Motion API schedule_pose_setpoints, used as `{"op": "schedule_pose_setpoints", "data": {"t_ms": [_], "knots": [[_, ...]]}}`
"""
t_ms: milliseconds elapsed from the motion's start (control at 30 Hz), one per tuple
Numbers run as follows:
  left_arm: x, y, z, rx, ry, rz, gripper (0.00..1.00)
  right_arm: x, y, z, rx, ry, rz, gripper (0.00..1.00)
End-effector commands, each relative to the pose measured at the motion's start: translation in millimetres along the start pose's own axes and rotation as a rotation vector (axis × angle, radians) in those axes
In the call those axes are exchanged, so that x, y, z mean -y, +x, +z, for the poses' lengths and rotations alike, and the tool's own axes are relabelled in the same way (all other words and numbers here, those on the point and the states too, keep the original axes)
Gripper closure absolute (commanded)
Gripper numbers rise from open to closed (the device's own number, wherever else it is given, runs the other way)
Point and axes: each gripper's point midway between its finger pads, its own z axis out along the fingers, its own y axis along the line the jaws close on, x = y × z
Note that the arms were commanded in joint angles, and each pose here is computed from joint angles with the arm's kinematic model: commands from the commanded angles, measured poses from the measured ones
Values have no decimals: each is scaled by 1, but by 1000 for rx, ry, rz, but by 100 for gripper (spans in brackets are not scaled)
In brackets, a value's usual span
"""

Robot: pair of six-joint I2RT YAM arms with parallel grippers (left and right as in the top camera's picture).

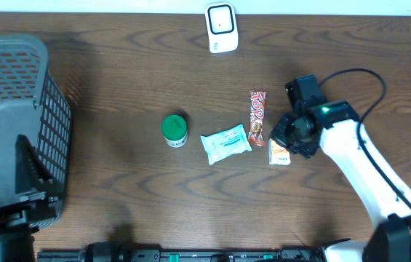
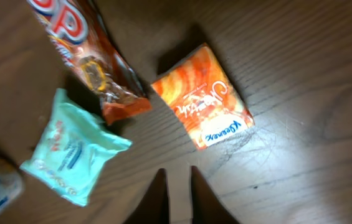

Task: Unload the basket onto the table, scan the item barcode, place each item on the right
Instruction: 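Lower the right gripper and grasp the orange tissue pack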

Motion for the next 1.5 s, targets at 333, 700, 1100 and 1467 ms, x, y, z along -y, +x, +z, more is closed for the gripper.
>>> {"op": "schedule_pose_setpoints", "data": {"t_ms": [333, 700, 1100, 1467], "knots": [[4, 15, 10, -9, 20, 0, 16, -12, 15, 40, -151, -14, -120, 93], [4, 10, -1, 18, 29, 0, 16, 6, 0, 42, -91, 65, -124, 98], [8, 10, -1, 16, 55, 2, 16, 67, -40, 33, 93, 329, 25, 99], [8, 10, -1, 17, 56, 2, 16, 79, -3, 84, -5, 235, 58, 99]]}}
